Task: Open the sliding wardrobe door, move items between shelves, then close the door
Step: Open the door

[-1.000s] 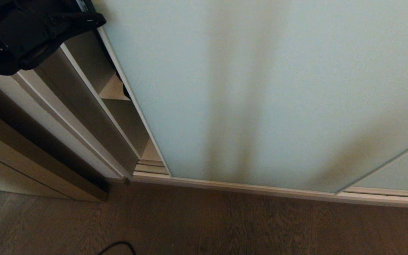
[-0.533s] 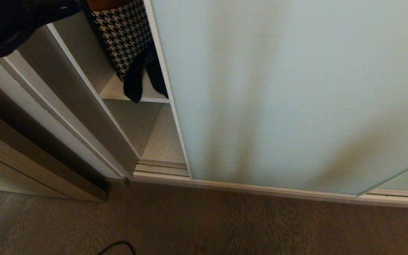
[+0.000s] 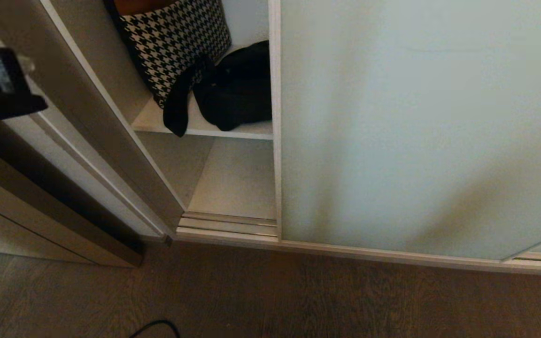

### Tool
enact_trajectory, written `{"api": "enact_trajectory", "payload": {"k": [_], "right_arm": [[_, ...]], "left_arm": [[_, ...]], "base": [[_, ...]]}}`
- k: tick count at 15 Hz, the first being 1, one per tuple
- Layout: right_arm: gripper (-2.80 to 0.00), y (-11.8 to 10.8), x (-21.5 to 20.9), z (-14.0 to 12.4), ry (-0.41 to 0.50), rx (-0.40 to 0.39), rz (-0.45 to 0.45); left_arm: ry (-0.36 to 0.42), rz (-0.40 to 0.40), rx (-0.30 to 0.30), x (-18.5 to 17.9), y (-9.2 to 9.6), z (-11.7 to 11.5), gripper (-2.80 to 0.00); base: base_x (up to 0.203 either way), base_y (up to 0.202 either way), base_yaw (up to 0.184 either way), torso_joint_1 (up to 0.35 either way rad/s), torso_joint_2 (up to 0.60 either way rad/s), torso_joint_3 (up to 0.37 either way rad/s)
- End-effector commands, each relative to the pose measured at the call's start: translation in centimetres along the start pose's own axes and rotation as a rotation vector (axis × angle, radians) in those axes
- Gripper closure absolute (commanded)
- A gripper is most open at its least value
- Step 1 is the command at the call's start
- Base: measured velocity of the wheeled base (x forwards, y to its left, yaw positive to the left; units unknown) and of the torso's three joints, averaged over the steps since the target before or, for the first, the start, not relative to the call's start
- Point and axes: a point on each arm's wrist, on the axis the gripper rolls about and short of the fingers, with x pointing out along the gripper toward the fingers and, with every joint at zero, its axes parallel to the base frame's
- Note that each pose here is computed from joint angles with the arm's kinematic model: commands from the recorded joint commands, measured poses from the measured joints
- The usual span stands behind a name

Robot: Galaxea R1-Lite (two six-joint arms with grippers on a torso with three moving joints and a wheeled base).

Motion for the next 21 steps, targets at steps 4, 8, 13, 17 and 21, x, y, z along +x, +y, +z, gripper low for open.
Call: {"api": "enact_trajectory", "payload": {"k": [4, 8, 13, 17, 21], "right_arm": [[0.00, 0.0, 0.0, 0.0, 0.000, 0.000, 0.000], [0.00, 0.0, 0.0, 0.0, 0.001, 0.000, 0.000], [0.00, 0.0, 0.0, 0.0, 0.000, 0.000, 0.000], [0.00, 0.0, 0.0, 0.0, 0.001, 0.000, 0.000], [0.00, 0.0, 0.0, 0.0, -0.001, 0.000, 0.000]], "left_arm": [[-0.006, 0.109, -0.014, -11.1, 3.5, -5.3, 0.00], [-0.021, 0.185, -0.062, -16.5, 4.7, -9.1, 0.00], [0.056, 0.202, -0.040, -20.3, 4.5, -17.3, 0.00], [0.051, 0.146, -0.047, -21.9, 4.2, -21.4, 0.00], [0.148, -0.104, 0.008, -22.2, 3.4, -23.7, 0.00]], "base": [[0.000, 0.000, 0.000, 0.000, 0.00, 0.000], [0.000, 0.000, 0.000, 0.000, 0.00, 0.000], [0.000, 0.000, 0.000, 0.000, 0.00, 0.000], [0.000, 0.000, 0.000, 0.000, 0.00, 0.000], [0.000, 0.000, 0.000, 0.000, 0.00, 0.000]]}}
